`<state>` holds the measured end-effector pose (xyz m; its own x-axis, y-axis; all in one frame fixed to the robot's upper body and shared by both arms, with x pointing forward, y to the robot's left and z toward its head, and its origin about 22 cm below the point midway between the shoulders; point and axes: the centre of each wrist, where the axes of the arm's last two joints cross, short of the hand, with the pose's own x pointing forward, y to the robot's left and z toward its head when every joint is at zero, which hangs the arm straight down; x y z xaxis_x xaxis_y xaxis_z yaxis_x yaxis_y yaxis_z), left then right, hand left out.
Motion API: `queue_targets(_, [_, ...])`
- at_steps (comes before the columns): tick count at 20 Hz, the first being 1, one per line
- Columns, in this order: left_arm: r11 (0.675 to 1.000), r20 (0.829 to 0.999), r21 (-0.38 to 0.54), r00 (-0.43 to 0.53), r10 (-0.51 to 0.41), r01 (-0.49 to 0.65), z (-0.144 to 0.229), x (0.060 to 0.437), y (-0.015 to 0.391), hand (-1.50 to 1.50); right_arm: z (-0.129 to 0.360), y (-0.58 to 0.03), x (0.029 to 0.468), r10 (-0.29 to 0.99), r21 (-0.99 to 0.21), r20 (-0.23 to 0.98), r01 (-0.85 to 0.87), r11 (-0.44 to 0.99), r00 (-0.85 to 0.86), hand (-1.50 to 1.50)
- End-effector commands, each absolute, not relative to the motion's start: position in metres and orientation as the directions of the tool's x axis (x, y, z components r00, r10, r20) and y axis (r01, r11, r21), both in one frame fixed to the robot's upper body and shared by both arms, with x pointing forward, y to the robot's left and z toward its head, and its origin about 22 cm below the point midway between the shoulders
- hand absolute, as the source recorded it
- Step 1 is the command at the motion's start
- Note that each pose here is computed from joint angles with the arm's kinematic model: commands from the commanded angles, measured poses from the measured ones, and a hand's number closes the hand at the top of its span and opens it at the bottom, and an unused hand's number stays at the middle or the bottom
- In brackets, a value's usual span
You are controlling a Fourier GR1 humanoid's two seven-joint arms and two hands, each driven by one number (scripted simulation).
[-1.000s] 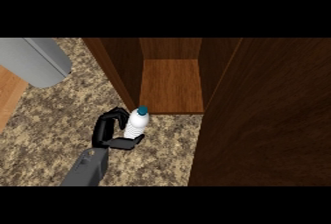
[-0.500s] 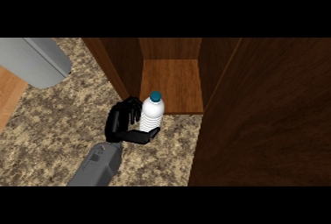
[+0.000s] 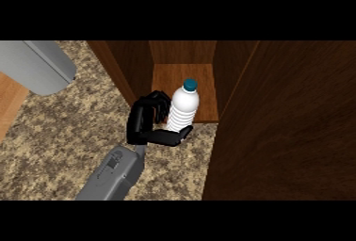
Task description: Pick up the bottled water, place it into the cabinet and close the cabinet
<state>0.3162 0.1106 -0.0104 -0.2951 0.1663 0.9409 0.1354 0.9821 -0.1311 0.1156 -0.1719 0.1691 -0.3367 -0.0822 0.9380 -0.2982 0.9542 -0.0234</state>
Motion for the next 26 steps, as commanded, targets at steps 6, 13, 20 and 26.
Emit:
queue_targets(6, [0.997,0.959,-0.042,-0.276,0.060,0.072,0.016,0.346,0.084,1.50,0.190,-0.195,0.090,-0.059,-0.065,0.917,-0.292,0.954,-0.394,-1.50])
queue_targets(13, [0.995,0.979,-0.097,-0.182,0.094,-0.010,0.030,0.380,0.075,1.50,0.168,-0.183,0.113,-0.086,-0.033,0.914,-0.283,0.959,-0.396,-1.50])
queue_targets(20, [0.991,0.985,-0.027,-0.171,0.004,-0.133,0.027,0.388,0.072,1.50,0.183,-0.194,0.087,-0.097,-0.025,0.920,-0.304,0.952,-0.380,-1.50])
queue_targets(26, [0.982,0.982,0.046,-0.172,-0.079,-0.185,0.010,0.400,0.086,1.50,0.176,-0.191,0.097,-0.097,-0.033,0.915,-0.312,0.950,-0.392,-1.50])
